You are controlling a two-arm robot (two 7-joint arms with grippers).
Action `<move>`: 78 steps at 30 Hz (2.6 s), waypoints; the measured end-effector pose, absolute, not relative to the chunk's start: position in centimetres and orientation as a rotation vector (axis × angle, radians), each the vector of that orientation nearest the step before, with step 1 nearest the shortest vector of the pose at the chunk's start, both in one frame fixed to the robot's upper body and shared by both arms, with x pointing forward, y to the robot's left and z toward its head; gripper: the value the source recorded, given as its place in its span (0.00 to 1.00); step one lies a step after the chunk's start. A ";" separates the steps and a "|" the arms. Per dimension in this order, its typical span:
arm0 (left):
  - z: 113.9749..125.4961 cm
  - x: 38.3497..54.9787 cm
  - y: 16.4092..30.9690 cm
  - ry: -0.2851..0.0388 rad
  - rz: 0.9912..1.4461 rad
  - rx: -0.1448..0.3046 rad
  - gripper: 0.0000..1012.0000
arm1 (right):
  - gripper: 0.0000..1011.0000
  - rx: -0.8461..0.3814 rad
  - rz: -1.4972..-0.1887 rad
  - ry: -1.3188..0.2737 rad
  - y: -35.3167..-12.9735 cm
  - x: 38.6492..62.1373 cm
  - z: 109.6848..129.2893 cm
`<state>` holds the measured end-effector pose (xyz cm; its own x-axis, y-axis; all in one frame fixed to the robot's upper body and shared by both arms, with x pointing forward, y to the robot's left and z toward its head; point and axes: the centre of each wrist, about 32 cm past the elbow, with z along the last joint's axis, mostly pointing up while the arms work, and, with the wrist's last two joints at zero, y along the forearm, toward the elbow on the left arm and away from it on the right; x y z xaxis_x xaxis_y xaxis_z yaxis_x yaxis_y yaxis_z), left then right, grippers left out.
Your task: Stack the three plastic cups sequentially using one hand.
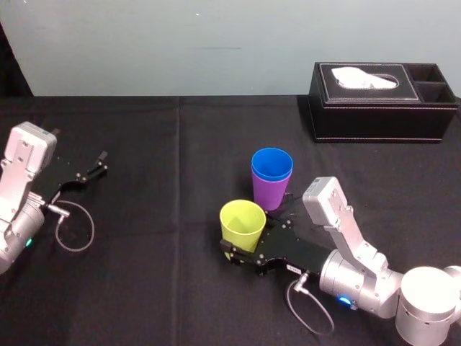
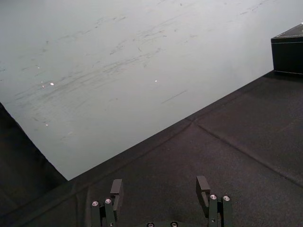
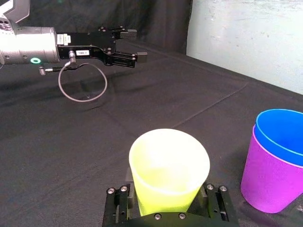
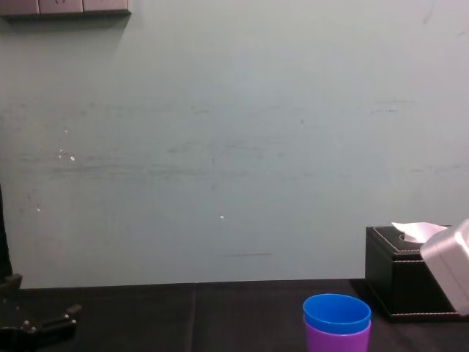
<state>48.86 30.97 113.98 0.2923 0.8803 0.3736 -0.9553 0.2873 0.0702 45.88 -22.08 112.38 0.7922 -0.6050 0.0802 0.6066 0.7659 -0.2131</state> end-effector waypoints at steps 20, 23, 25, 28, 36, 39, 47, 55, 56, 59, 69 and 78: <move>114.0 48.9 31.0 -0.285 1.248 0.304 1.00 | 0.72 -0.218 -0.648 -0.018 -22.2 45.8 114.7; 114.0 48.9 31.0 -0.285 1.248 0.304 1.00 | 0.72 -0.218 -0.639 -0.045 -22.1 45.9 116.1; 114.0 48.9 31.0 -0.285 1.248 0.304 1.00 | 0.72 -0.220 -0.637 -0.058 -22.0 46.1 116.9; 114.0 48.9 31.0 -0.285 1.248 0.304 1.00 | 0.72 -0.219 -0.646 -0.085 -22.1 46.6 118.5; 114.0 48.9 31.0 -0.285 1.248 0.304 1.00 | 0.72 -0.177 -0.745 -0.086 -23.3 49.5 122.6; 114.0 48.9 31.0 -0.285 1.248 0.304 1.00 | 0.72 -0.166 -0.768 -0.087 -23.6 50.3 123.4; 114.0 48.9 31.0 -0.285 1.248 0.304 1.00 | 0.72 -0.173 -0.808 -0.086 -24.4 51.6 124.4; 114.0 48.9 31.0 -0.285 1.248 0.304 1.00 | 0.72 -0.203 -0.829 -0.058 -24.6 51.7 123.5; 114.0 48.9 31.0 -0.285 1.248 0.304 1.00 | 0.72 -0.210 -0.828 -0.052 -24.6 51.7 123.2; 114.0 48.9 31.0 -0.285 1.248 0.304 1.00 | 0.72 -0.216 -0.828 -0.045 -24.6 51.8 122.8; 114.0 48.9 31.0 -0.285 1.248 0.304 1.00 | 0.72 -0.227 -0.836 -0.034 -24.8 52.1 122.0; 114.0 48.9 31.0 -0.285 1.248 0.304 1.00 | 0.72 -0.227 -0.831 -0.028 -24.7 52.1 121.4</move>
<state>48.86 30.97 113.98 0.2923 0.8803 0.3737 -0.9553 0.2873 0.0703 52.14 -24.75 121.38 0.6749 -0.7292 0.1130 0.7351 0.6510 -0.1891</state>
